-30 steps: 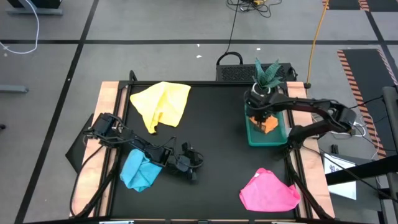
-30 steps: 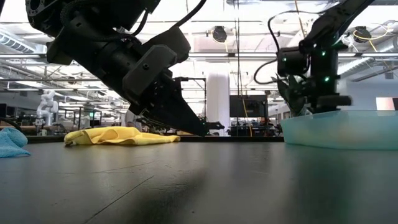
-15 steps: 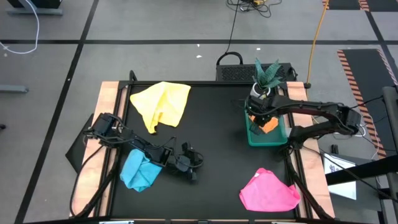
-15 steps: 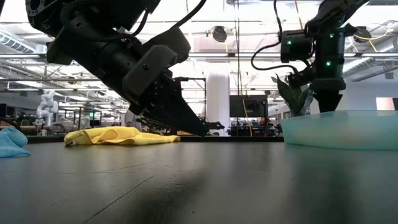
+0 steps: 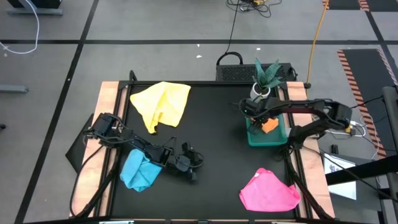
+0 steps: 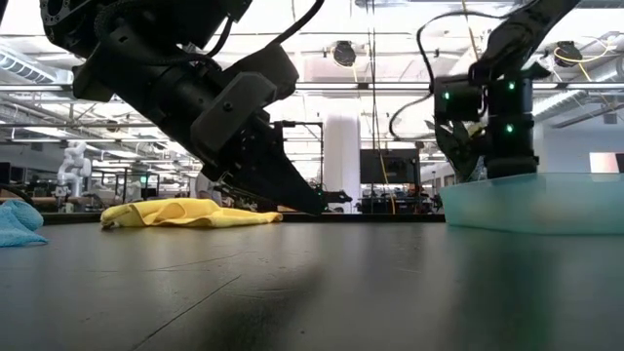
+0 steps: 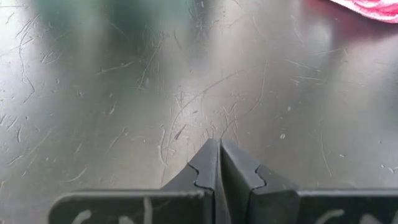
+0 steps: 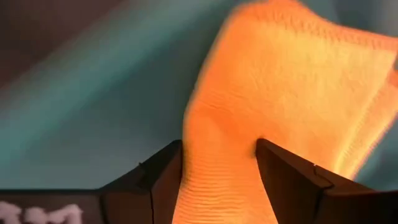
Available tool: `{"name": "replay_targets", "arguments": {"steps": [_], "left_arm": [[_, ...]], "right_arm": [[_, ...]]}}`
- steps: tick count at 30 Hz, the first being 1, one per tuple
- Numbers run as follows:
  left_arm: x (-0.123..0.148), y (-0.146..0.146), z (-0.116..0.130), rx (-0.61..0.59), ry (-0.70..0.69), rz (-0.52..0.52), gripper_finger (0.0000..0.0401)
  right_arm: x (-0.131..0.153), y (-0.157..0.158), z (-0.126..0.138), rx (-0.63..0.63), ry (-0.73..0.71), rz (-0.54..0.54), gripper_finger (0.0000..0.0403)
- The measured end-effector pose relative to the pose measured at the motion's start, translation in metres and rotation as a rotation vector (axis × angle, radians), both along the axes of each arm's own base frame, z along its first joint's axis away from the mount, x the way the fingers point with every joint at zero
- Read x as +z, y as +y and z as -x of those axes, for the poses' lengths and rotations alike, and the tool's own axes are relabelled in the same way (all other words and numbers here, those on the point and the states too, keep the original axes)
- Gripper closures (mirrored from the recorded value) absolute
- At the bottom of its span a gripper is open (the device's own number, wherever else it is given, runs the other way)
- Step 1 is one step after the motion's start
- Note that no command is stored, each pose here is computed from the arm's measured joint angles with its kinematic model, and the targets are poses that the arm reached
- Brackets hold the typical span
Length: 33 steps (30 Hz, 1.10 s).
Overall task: Fold microfiber towels
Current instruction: Put the orange microfiber cloth into the green bin
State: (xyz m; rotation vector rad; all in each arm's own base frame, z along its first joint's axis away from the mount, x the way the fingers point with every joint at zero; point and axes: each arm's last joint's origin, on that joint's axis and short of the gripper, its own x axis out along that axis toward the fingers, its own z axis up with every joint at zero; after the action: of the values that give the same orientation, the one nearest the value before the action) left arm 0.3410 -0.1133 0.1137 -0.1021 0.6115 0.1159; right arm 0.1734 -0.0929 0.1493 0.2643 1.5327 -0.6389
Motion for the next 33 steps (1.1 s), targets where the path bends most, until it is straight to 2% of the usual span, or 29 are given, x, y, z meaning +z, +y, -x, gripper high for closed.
{"name": "replay_targets", "arguments": {"steps": [6, 12, 16, 20, 23, 33], "left_arm": [[0.000, 0.000, 0.000, 0.000, 0.000, 0.000, 0.0382], [0.000, 0.000, 0.000, 0.000, 0.000, 0.000, 0.0382], [0.000, 0.000, 0.000, 0.000, 0.000, 0.001, 0.0382], [0.000, 0.000, 0.000, 0.000, 0.000, 0.001, 0.0382], [0.000, 0.000, 0.000, 0.000, 0.000, 0.001, 0.0382], [0.000, 0.000, 0.000, 0.000, 0.000, -0.002, 0.0382]], "right_arm": [[-0.004, -0.002, -0.003, 0.003, 0.015, 0.016, 0.0267], [-0.003, -0.002, -0.003, 0.034, 0.017, 0.018, 0.0381], [0.005, -0.001, 0.001, 0.056, 0.004, 0.055, 0.0387], [0.017, -0.002, 0.004, 0.108, 0.003, 0.177, 0.0393], [0.024, -0.003, 0.004, 0.217, 0.014, 0.235, 0.0397], [0.037, 0.029, -0.003, 0.772, 0.076, 0.258, 0.0397]]}}
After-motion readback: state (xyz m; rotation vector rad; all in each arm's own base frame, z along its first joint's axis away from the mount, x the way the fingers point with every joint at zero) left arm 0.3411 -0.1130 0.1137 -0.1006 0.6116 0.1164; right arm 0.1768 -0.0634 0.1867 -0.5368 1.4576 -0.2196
